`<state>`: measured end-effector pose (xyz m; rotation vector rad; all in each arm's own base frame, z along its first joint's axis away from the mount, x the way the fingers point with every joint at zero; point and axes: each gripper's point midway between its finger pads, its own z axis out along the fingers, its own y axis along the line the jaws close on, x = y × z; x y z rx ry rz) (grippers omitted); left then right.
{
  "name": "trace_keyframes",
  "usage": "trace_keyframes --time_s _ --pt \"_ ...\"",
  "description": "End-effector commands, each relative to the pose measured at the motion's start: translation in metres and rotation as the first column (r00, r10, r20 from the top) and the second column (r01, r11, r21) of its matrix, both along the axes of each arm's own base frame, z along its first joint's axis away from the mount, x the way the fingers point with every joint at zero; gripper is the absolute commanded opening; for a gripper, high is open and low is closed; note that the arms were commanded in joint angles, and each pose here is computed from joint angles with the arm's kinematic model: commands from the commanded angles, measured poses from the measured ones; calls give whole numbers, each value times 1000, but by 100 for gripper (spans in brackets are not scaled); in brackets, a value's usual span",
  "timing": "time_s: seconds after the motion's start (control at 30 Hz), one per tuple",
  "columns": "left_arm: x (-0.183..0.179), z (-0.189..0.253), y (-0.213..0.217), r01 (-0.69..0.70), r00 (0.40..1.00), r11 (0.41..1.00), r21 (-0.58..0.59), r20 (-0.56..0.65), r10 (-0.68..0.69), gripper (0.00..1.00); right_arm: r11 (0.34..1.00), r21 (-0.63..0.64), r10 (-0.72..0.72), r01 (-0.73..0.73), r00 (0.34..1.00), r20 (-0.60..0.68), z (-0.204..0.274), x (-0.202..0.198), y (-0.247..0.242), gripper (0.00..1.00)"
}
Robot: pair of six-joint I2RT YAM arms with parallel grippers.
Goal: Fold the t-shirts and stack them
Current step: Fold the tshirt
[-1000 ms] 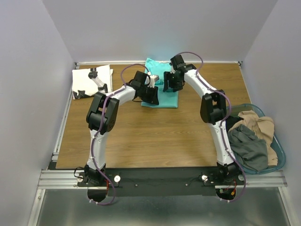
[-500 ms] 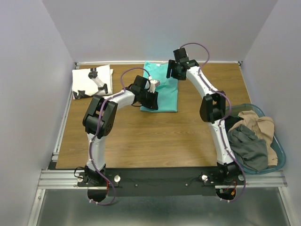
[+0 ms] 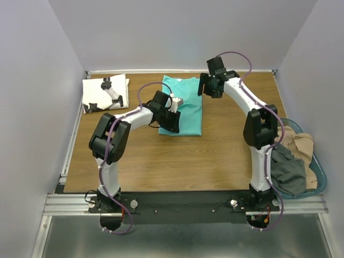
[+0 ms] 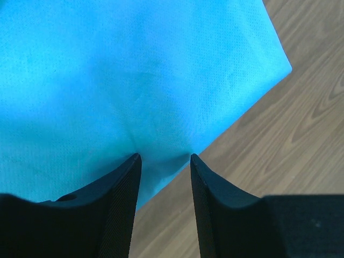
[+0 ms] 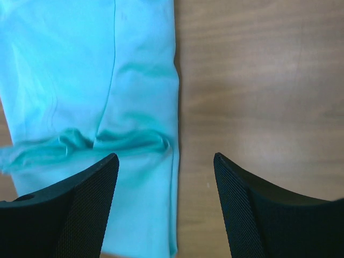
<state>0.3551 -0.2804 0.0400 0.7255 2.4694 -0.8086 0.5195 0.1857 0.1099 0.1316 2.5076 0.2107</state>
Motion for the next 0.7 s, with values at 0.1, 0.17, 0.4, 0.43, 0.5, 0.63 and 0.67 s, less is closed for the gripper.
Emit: trace_keyframes --time_s 0.1,0.17,0.4,0.43,0.5,0.63,0.67 --pt "7 66 9 -85 992 996 -6 90 85 50 989 83 132 -125 987 -86 5 -79 0 78" --pt "9 74 14 -115 988 993 -10 100 116 50 980 126 169 -153 978 -122 -2 -100 5 77" --pt "-1 54 53 -250 968 966 61 41 248 49 957 210 242 -200 950 -199 -23 -163 21 76" --pt "-7 47 59 -257 966 963 76 28 256 49 955 220 245 -200 949 -200 -25 -166 23 76" --pt "-10 42 69 -287 958 953 93 22 286 48 951 234 255 -202 941 -224 -32 -177 29 76" --pt "-19 26 84 -320 946 940 122 -11 323 48 951 230 259 -206 937 -233 -44 -182 32 75" --pt "-20 24 85 -321 945 939 127 -15 326 47 952 229 259 -205 937 -235 -46 -183 32 75"
